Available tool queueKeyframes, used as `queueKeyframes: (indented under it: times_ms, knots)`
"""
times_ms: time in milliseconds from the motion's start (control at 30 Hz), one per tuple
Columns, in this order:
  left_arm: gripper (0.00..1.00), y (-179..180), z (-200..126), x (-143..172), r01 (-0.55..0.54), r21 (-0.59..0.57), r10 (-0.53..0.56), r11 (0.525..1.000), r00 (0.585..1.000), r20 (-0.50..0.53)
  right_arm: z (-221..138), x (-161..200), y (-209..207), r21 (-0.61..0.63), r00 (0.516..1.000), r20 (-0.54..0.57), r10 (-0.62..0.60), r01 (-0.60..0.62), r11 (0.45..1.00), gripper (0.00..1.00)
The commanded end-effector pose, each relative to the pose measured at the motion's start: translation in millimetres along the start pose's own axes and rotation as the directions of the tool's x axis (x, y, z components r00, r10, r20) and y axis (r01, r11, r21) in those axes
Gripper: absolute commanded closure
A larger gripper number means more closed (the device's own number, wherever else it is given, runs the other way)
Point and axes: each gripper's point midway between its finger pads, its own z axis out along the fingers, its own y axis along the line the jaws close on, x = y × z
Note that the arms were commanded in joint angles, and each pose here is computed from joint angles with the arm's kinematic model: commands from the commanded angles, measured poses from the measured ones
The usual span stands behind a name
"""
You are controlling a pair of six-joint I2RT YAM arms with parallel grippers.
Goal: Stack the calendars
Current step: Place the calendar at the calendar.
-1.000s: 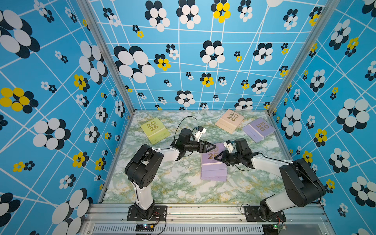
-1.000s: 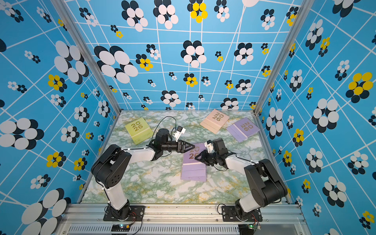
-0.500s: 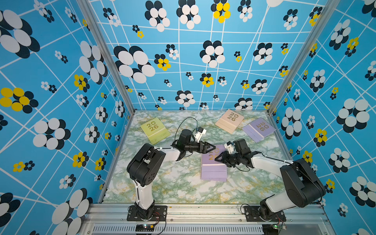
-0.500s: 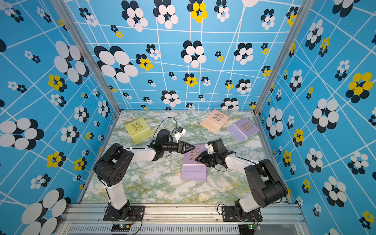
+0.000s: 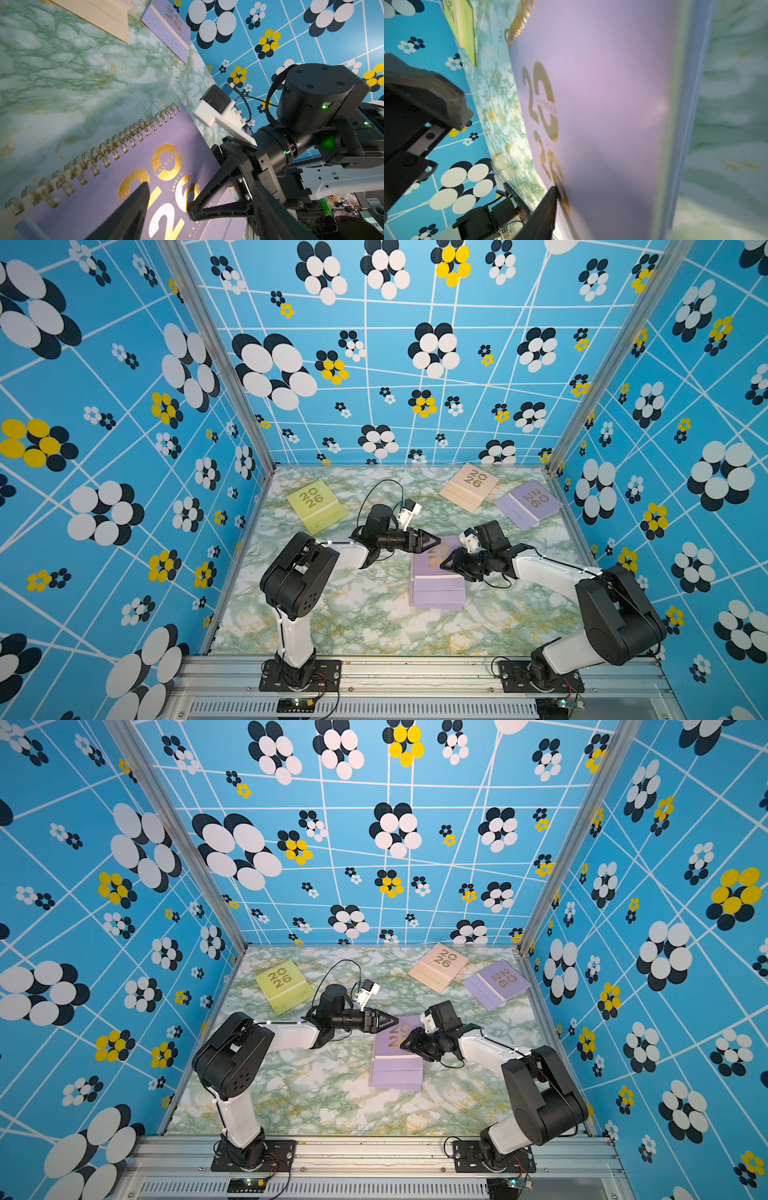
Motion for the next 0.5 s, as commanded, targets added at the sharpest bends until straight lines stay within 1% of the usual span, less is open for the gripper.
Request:
queueKeyframes:
  times_ms: [0, 333, 467]
  knots:
    - [0.21, -0.2, 3.9, 8.7, 0.007, 0.027, -0.007, 1.000, 1.000, -0.015, 0.3, 5.9, -6.5, 0.071, 1.000, -0.026, -0.009, 0.011, 0.997, 0.50]
    - [0.21, 3.1, 5.0, 12.0, 0.017, 0.028, -0.016, 0.999, 1.000, -0.016, -1.9, 4.4, -4.7, 0.122, 0.999, -0.028, -0.019, 0.022, 0.992, 0.42]
    - [0.21, 4.1, 5.4, 11.6, 0.020, 0.030, -0.020, 0.999, 1.000, -0.012, -7.4, 2.3, -12.0, 0.185, 1.000, -0.019, -0.011, 0.015, 0.983, 0.40]
